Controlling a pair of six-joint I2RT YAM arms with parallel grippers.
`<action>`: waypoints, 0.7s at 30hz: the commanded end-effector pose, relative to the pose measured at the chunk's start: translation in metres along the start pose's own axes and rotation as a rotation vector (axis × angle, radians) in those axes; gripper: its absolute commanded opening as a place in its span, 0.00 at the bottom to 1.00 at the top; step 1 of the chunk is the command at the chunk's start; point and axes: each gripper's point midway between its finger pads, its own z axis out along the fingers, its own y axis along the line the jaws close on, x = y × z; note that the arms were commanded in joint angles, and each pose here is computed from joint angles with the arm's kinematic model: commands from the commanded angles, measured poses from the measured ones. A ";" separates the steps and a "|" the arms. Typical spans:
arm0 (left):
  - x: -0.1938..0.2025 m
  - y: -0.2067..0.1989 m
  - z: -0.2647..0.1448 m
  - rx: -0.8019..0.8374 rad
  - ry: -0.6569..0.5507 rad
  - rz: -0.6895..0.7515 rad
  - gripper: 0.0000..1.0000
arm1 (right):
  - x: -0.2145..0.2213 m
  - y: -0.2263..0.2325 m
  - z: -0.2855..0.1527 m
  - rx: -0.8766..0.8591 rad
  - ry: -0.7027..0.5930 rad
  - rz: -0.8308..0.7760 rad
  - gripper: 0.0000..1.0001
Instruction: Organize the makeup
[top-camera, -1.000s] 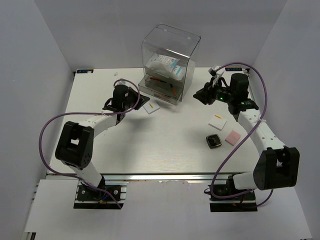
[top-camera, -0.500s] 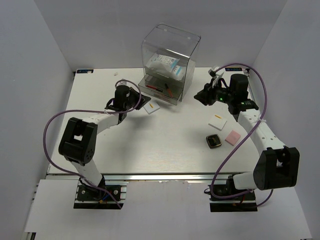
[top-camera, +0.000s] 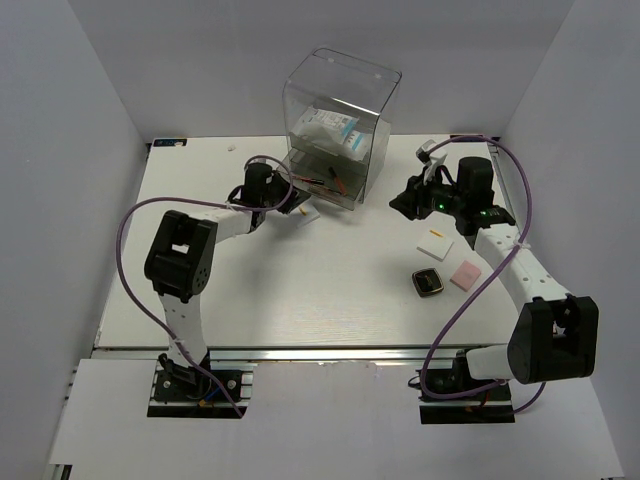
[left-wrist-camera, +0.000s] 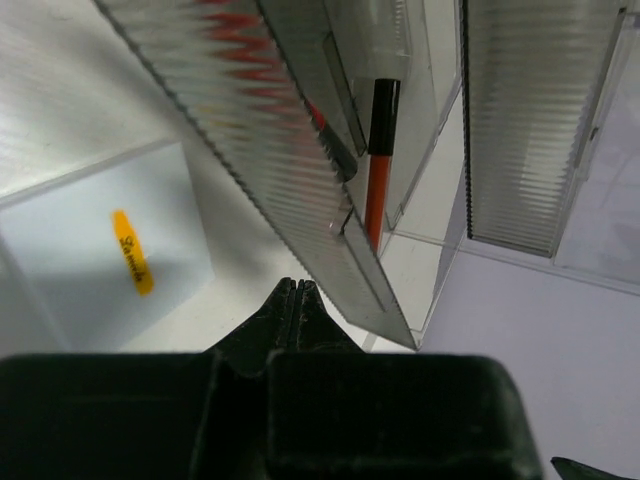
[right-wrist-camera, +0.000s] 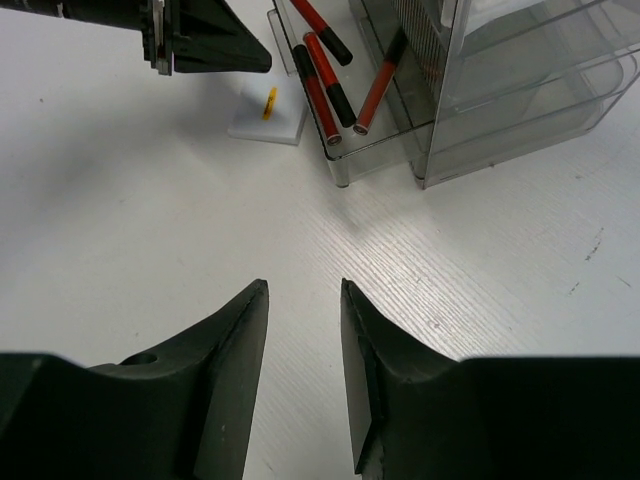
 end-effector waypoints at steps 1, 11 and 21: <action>-0.003 -0.020 0.005 0.044 0.010 -0.008 0.00 | -0.013 0.000 -0.006 0.014 -0.039 -0.054 0.41; -0.016 -0.038 0.039 0.090 0.013 -0.080 0.00 | -0.007 -0.002 -0.002 0.013 -0.031 -0.048 0.42; -0.025 -0.059 0.066 0.165 0.030 -0.159 0.06 | 0.001 -0.004 -0.002 0.020 -0.014 -0.041 0.43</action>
